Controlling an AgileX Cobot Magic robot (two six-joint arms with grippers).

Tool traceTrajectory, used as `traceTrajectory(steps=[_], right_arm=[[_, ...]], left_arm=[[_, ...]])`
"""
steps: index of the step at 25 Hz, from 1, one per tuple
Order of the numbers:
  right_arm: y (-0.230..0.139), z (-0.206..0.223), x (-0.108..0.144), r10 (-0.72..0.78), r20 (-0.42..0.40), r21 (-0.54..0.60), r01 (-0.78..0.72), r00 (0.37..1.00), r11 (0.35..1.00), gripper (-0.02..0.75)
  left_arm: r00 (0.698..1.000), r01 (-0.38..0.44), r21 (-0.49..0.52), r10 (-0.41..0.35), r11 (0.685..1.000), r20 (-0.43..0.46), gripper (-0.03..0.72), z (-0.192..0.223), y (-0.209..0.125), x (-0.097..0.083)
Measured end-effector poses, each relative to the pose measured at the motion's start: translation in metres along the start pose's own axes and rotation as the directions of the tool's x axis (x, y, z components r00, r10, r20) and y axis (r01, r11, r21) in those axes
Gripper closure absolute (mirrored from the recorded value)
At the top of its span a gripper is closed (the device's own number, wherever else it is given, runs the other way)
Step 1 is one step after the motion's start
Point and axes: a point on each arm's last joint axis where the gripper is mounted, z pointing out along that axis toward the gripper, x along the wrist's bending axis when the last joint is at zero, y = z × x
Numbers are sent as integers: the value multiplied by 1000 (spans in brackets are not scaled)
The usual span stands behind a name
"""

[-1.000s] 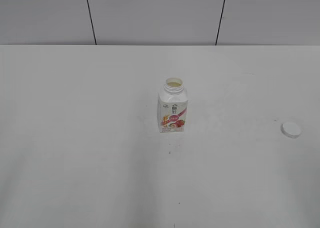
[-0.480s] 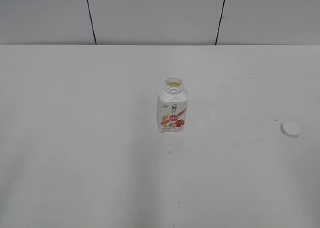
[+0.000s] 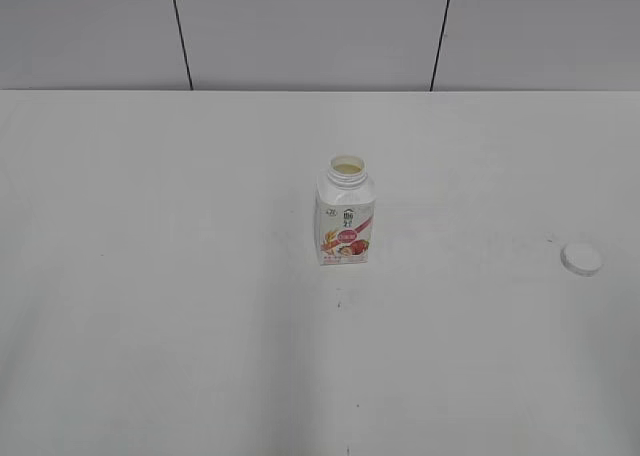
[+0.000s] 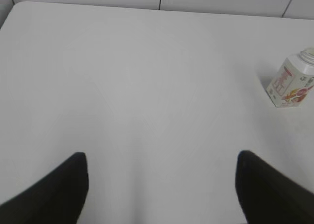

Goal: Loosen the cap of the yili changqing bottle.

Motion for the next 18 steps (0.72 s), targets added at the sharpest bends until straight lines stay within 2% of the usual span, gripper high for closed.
traceTrajectory(steps=[6,18], right_arm=[[0,0,0,1,2,-1,-1,1000,1000,156],[0,0,0,1,2,-2,-1,1000,1000,156]], left_arm=[[999,16,-4,-16,1000,-36,126,0,0,0],[999,22,-5,-22,1000,-47,126,0,0,0]])
